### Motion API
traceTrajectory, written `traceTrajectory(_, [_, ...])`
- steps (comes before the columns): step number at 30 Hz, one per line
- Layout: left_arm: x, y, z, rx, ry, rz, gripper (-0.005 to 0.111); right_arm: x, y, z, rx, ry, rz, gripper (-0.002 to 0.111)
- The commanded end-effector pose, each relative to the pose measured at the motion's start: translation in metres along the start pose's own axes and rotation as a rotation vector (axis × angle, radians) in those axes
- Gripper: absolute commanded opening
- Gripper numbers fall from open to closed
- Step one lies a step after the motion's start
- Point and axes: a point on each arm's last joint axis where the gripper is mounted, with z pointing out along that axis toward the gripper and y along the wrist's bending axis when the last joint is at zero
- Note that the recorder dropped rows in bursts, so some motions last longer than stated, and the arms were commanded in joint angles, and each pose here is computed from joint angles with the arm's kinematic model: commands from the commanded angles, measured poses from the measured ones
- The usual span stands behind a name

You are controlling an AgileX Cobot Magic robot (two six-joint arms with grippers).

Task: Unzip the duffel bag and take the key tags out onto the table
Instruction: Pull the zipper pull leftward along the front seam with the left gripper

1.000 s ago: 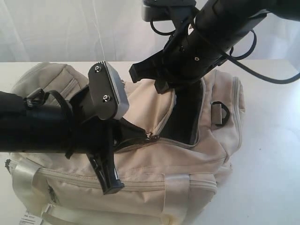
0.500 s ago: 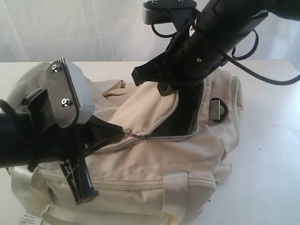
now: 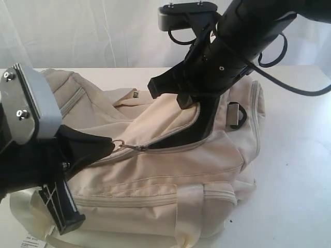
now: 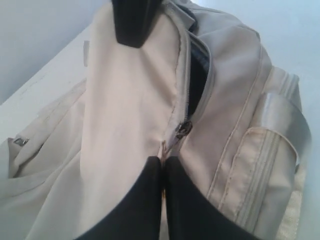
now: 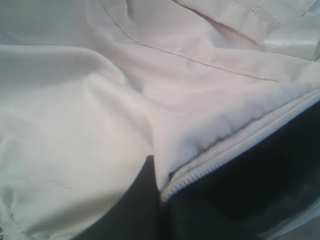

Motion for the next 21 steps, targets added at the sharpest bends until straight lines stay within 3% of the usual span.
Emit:
traceTrajectory(1, [0.011, 0.005, -0.009, -0.097, 0.018, -0.132, 0.000, -0.003, -0.007, -0.008, 0.062, -0.028, -0.003, 0.000])
traceTrajectory(7, [0.025, 0.005, -0.017, -0.159, 0.041, -0.251, 0.000, -0.003, -0.007, -0.008, 0.071, -0.027, -0.008, 0.000])
traceTrajectory(15, [0.022, 0.016, -0.038, -0.298, 0.011, -0.228, 0.000, 0.000, -0.012, -0.008, 0.116, 0.000, -0.012, 0.000])
traceTrajectory(21, [0.029, 0.028, -0.047, -0.454, 0.071, -0.233, 0.000, 0.001, -0.013, -0.010, 0.136, 0.004, -0.023, 0.000])
